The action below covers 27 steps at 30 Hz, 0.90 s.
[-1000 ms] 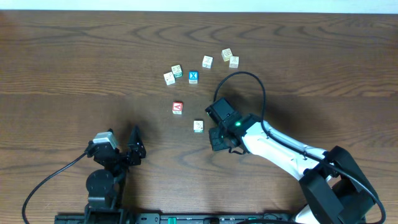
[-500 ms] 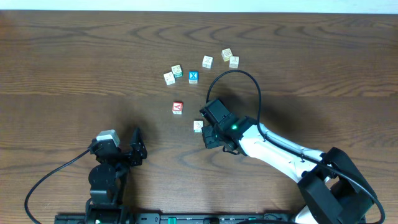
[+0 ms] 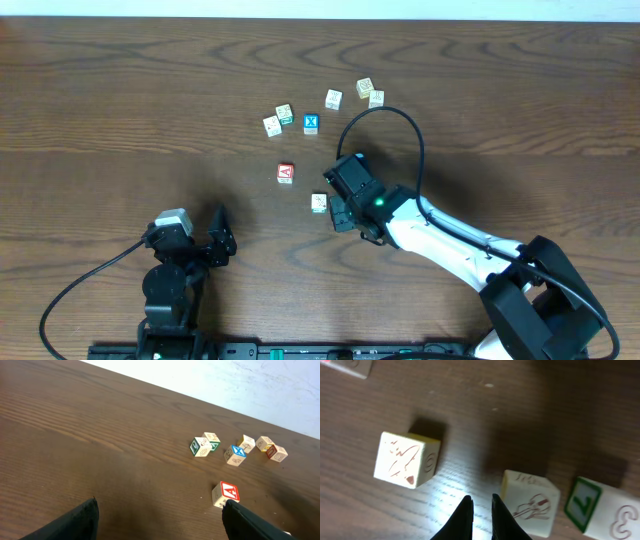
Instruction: Lift 3 blocks
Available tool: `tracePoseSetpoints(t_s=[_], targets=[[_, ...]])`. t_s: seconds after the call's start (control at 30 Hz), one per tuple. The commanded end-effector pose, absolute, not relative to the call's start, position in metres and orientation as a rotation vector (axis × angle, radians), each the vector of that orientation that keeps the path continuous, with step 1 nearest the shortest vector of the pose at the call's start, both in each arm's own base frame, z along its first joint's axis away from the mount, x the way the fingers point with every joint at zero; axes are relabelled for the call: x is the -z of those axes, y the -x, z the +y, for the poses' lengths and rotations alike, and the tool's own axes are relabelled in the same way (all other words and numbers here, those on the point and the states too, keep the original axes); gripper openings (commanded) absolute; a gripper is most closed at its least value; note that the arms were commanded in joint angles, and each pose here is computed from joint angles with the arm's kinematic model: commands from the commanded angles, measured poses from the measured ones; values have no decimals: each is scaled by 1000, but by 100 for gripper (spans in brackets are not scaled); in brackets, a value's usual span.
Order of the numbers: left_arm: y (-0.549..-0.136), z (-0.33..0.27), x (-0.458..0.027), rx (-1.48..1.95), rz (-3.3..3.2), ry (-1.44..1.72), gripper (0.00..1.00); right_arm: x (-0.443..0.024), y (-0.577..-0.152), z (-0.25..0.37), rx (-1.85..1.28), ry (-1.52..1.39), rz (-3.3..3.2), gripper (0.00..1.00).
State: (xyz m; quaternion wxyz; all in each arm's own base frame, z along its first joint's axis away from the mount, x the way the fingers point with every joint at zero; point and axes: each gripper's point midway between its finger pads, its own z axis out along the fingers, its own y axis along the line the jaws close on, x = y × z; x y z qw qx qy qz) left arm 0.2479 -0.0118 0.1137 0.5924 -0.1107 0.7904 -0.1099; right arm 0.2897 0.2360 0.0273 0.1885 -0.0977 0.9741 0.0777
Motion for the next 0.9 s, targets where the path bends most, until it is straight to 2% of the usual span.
tracePoseSetpoints(t_s=[0.0, 0.33, 0.43, 0.5, 0.7, 0.87], targets=[[-244, -5, -97, 214, 1888, 288, 79, -24, -298, 225, -162, 248, 2730, 11], [-244, -5, -97, 215, 1888, 288, 79, -24, -306, 212, -139, 196, 2733, 11], [-244, -5, -97, 214, 1888, 287, 79, -24, -306, 212, -142, 194, 2736, 7], [-244, -5, -97, 214, 1888, 287, 79, -23, -302, 217, -181, 228, 2750, 1], [-244, -5, -97, 214, 1888, 287, 80, -22, -265, 251, -458, 478, 2839, 1], [-244, -5, -97, 214, 1888, 287, 79, -13, -252, 232, -303, 426, 2915, 1]])
